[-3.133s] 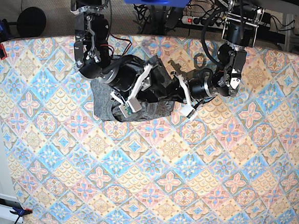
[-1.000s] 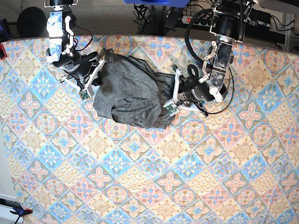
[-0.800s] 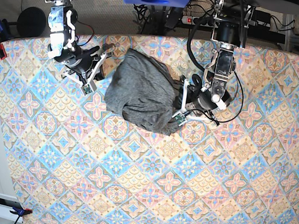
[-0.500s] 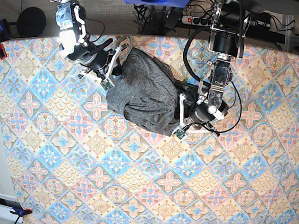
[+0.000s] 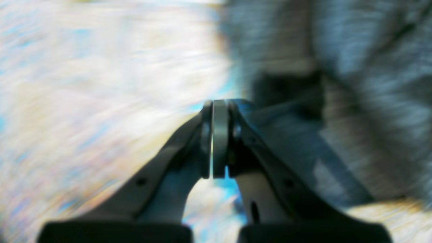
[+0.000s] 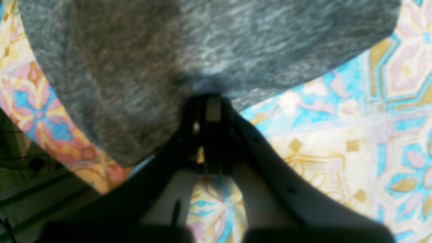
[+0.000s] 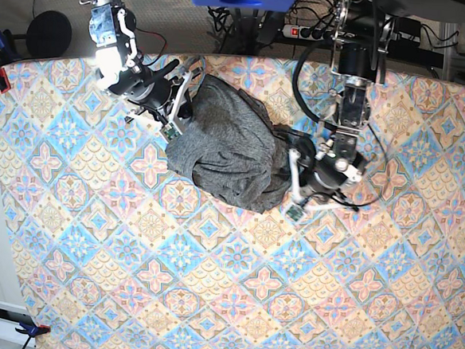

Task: Layout the t-shirt on the table in an organized manner, then fold the t-shirt properly
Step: 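Push the bundle's sides inward with both grippers to compact it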

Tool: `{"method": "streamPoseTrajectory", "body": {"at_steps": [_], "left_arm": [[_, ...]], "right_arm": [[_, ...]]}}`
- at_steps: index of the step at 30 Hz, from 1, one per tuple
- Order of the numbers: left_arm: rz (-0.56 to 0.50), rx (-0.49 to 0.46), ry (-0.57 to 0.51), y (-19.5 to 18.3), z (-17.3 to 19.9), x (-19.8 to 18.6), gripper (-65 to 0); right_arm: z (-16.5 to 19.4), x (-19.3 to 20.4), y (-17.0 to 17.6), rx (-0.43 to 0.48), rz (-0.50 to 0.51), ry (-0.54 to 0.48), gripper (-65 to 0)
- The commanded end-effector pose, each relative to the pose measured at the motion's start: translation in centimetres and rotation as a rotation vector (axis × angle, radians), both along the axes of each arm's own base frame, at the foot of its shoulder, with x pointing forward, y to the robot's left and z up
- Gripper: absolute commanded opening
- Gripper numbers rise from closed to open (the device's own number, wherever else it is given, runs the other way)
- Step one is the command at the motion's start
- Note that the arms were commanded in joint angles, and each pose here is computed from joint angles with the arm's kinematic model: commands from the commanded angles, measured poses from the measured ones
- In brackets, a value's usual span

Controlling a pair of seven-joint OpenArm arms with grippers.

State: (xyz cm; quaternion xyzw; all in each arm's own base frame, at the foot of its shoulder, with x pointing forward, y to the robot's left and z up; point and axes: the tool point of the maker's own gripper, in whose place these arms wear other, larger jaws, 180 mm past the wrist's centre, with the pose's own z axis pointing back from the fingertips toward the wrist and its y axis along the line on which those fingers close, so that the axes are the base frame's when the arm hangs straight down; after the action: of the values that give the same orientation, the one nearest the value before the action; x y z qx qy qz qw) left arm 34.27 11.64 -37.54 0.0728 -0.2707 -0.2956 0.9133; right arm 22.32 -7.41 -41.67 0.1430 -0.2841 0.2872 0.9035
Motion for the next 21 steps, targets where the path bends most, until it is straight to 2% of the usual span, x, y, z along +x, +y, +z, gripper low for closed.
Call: {"method": "streamPoseTrajectory", "body": {"at_steps": [1, 4, 7, 13, 15, 21], "left_arm": [[-0.028, 0.009, -0.04, 0.2, 1.8, 0.3, -65.0], [-0.098, 0.081, 0.006, 1.6, 2.4, -2.0, -65.0], [-0.153, 0.096, 0.077, 2.4, 0.9, -4.4, -65.0], [-0.226, -0.019, 0.195, 0.8, -2.1, -8.9, -65.0], [-0.236, -0.064, 0.183, -0.1, -2.0, -8.9, -65.0], [-0.231, -0.112, 0.143, -1.9, -1.2, -7.4, -65.0]], "right_arm": [[1.0, 1.0, -0.3, 0.014, -0.01, -0.04, -65.0], [1.0, 1.1, -0.5, 0.013, -0.016, -0.042, -65.0], [0.9, 1.0, -0.5, 0.011, -0.016, -0.039, -65.0], [1.0, 1.1, -0.5, 0.011, -0.016, -0.04, -65.0], [1.0, 1.1, -0.5, 0.011, -0.016, -0.04, -65.0], [1.0, 1.1, -0.5, 0.011, -0.016, -0.04, -65.0]]}}
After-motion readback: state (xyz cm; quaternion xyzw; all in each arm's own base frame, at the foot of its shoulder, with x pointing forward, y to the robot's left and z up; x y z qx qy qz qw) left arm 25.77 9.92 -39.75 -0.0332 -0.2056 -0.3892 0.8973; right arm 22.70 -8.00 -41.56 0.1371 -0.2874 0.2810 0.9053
